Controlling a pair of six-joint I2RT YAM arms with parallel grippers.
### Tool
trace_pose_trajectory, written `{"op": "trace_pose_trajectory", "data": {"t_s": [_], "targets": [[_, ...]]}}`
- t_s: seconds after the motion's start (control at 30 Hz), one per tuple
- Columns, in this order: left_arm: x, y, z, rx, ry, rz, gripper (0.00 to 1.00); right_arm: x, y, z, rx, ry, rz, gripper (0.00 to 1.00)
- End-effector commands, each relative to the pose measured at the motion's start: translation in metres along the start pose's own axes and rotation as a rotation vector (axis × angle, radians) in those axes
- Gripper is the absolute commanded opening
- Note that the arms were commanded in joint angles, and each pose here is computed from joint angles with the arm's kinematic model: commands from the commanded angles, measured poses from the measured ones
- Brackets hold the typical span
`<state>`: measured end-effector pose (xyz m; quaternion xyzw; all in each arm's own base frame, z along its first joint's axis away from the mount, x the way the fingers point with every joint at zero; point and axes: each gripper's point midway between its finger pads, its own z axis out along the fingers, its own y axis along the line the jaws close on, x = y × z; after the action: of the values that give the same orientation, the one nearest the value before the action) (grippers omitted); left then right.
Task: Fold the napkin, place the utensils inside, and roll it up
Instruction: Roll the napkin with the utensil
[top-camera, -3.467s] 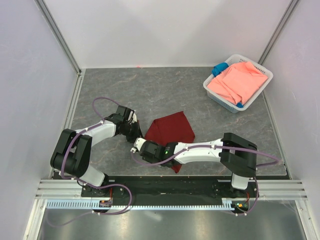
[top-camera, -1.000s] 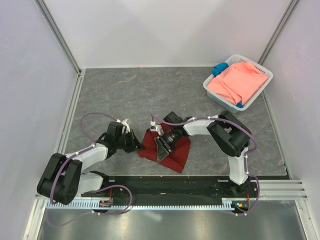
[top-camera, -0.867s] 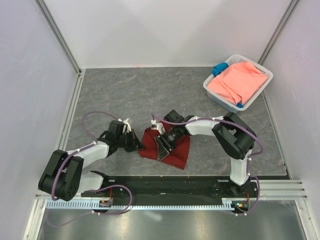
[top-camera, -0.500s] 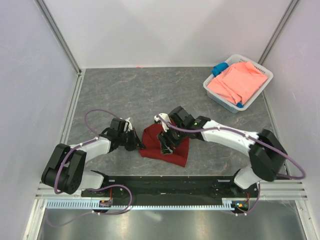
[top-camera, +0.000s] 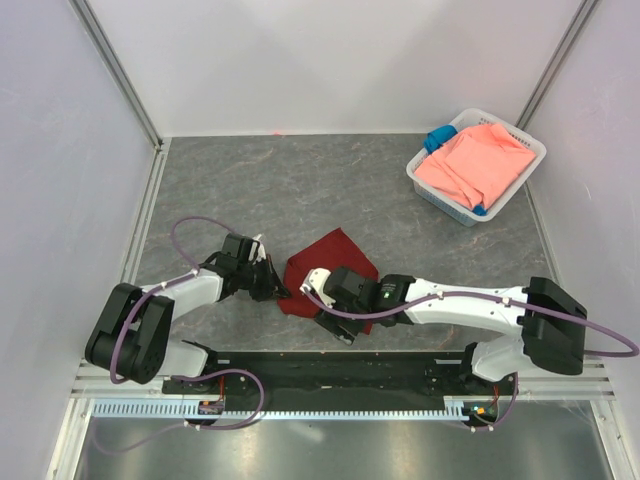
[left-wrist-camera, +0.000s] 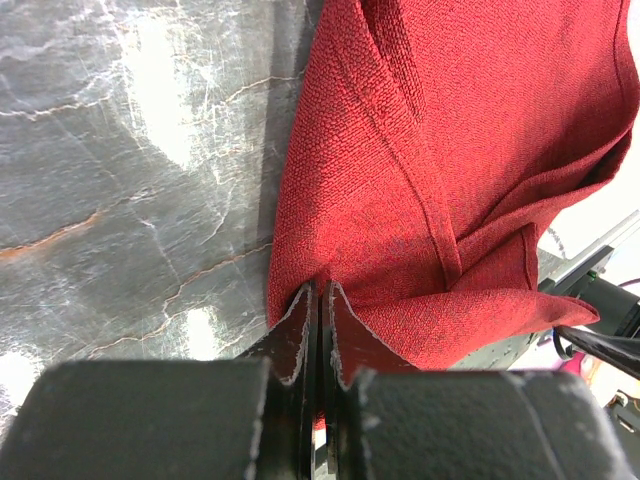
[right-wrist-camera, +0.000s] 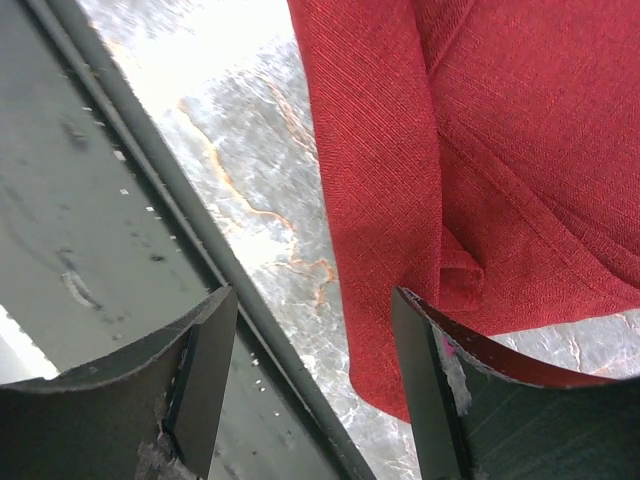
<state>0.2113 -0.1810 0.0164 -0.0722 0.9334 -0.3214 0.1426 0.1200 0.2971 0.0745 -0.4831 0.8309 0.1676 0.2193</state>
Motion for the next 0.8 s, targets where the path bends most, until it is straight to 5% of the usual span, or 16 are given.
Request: {"op": "trace_pose_trajectory", "data": {"t_s": [0.0, 0.77], "targets": [[0.008, 0.01, 0.001, -0.039, 0.039, 0.029, 0.02, 0.004, -0.016, 0.009, 0.111, 0.013, 0.0, 0.71], [0.009, 0.009, 0.003, -0.033, 0.062, 0.033, 0.02, -0.021, -0.041, 0.022, 0.246, 0.011, -0.202, 0.72]]}}
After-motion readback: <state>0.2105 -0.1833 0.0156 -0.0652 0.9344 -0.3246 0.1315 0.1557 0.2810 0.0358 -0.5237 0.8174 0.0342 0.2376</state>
